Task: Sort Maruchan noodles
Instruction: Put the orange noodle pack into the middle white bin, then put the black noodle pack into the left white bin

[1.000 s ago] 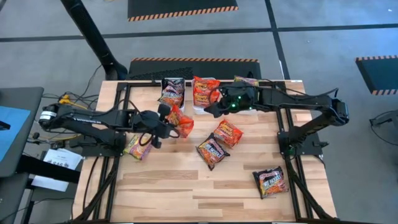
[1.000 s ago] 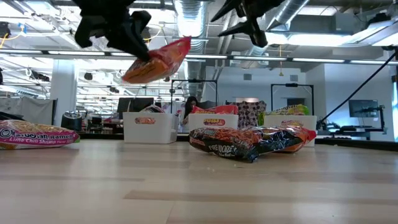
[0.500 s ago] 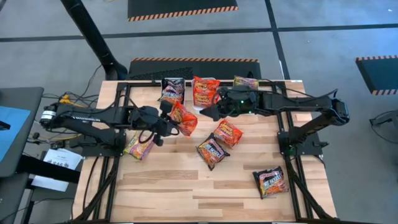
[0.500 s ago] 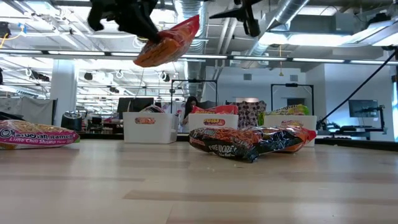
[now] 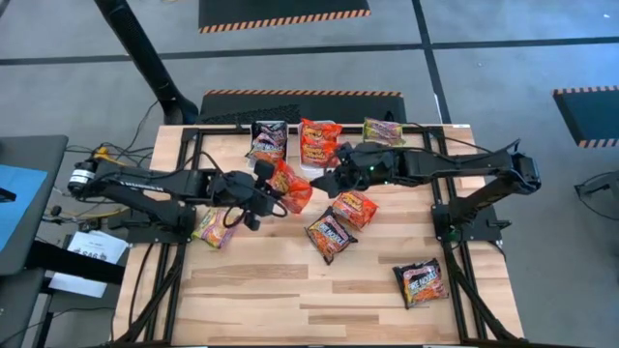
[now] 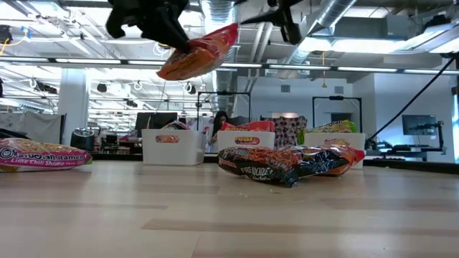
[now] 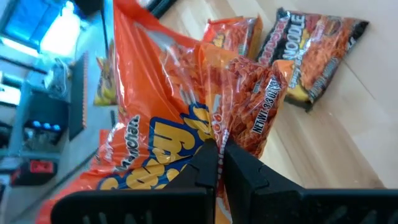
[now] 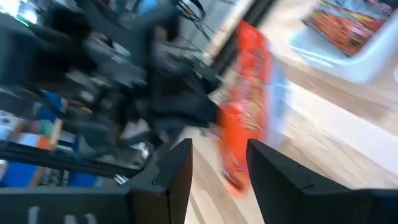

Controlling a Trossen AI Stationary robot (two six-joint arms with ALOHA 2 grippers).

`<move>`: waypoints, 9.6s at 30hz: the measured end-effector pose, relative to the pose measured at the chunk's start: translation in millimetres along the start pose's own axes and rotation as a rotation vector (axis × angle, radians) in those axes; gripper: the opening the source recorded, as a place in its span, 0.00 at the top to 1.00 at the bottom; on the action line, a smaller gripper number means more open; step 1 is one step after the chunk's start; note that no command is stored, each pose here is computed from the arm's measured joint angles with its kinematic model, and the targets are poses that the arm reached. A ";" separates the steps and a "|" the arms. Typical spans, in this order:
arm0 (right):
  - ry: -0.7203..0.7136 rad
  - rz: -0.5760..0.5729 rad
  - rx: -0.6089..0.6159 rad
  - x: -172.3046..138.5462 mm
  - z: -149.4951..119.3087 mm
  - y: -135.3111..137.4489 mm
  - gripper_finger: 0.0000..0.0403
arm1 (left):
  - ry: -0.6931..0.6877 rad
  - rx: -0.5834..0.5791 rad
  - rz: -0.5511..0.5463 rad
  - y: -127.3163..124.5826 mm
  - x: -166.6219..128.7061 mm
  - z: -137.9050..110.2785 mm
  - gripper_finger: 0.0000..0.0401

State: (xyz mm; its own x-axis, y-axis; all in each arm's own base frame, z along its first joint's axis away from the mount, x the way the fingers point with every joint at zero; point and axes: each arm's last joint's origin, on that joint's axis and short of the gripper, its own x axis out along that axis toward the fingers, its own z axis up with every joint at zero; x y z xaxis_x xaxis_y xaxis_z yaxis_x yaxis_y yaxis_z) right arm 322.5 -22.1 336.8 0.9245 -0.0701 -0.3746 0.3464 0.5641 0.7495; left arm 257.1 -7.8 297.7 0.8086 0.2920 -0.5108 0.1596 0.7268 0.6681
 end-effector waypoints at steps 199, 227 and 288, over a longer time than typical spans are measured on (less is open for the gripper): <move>0.210 -0.432 -0.702 84.2 47.0 -157.0 0.66 | 0.109 -0.884 0.272 101.4 24.6 -56.1 0.66; 0.320 -0.406 -0.643 -7.8 69.1 -83.6 0.60 | 0.094 -0.874 0.238 116.7 7.7 -42.2 0.66; 1.231 -0.632 -0.576 -138.6 -207.7 -5.5 0.56 | 0.160 -0.949 -0.052 114.2 -26.0 -13.5 0.66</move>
State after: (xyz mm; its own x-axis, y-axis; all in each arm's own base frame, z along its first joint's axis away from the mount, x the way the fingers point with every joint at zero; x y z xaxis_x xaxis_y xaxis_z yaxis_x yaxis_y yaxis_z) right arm 159.5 155.4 271.2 -0.1600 0.1326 -0.9782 0.2477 0.9646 0.0902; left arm 246.7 76.0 380.0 0.7155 0.2755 -0.6420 -0.3881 0.9209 -0.0373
